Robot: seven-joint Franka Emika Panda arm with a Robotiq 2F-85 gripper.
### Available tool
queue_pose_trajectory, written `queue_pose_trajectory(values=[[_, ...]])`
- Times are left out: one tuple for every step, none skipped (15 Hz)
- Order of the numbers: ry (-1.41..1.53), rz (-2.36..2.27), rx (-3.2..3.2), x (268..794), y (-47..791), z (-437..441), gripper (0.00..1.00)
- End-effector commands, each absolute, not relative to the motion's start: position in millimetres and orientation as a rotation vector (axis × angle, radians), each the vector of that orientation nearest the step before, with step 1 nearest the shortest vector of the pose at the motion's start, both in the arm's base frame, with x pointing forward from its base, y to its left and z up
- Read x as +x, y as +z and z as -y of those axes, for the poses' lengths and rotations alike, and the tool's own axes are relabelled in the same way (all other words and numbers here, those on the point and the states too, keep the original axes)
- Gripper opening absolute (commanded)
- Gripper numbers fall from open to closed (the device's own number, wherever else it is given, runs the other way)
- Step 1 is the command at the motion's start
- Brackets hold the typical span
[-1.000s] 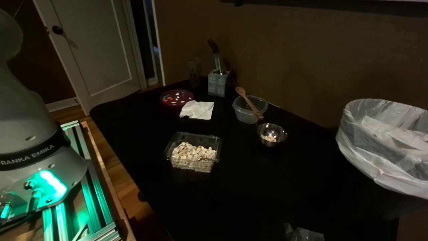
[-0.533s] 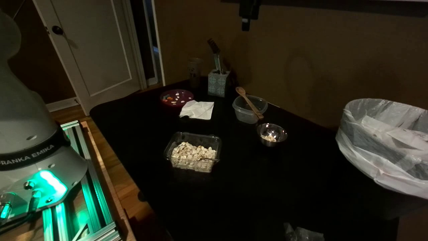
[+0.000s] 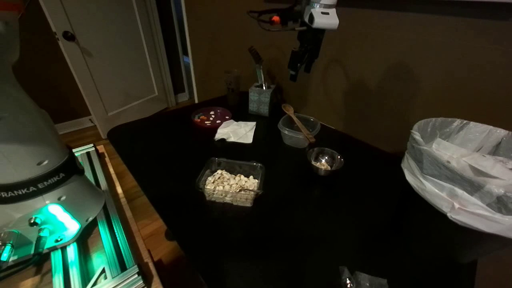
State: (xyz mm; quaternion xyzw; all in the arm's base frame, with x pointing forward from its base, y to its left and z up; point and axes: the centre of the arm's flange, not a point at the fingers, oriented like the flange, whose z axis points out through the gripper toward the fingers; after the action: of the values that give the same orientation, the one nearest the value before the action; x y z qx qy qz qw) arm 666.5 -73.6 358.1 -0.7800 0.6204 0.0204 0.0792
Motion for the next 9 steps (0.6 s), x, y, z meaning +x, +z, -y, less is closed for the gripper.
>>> queue_pose_trajectory(values=[[0.067,-1.859,-2.336,671,353,72,1.00],[0.070,-1.861,-2.336,673,352,73,1.00],[0.028,-1.962,-2.273,672,355,80,1.00],[0.072,-1.996,-2.234,680,345,85,1.00],[0.102,-2.071,-2.191,686,330,90,1.00],[0.134,-2.132,-2.145,693,309,92,1.00],[0.168,-2.188,-2.096,696,290,93,1.00],[0.229,-2.213,-2.074,697,271,89,1.00],[0.266,-2.237,-2.052,696,255,85,1.00]])
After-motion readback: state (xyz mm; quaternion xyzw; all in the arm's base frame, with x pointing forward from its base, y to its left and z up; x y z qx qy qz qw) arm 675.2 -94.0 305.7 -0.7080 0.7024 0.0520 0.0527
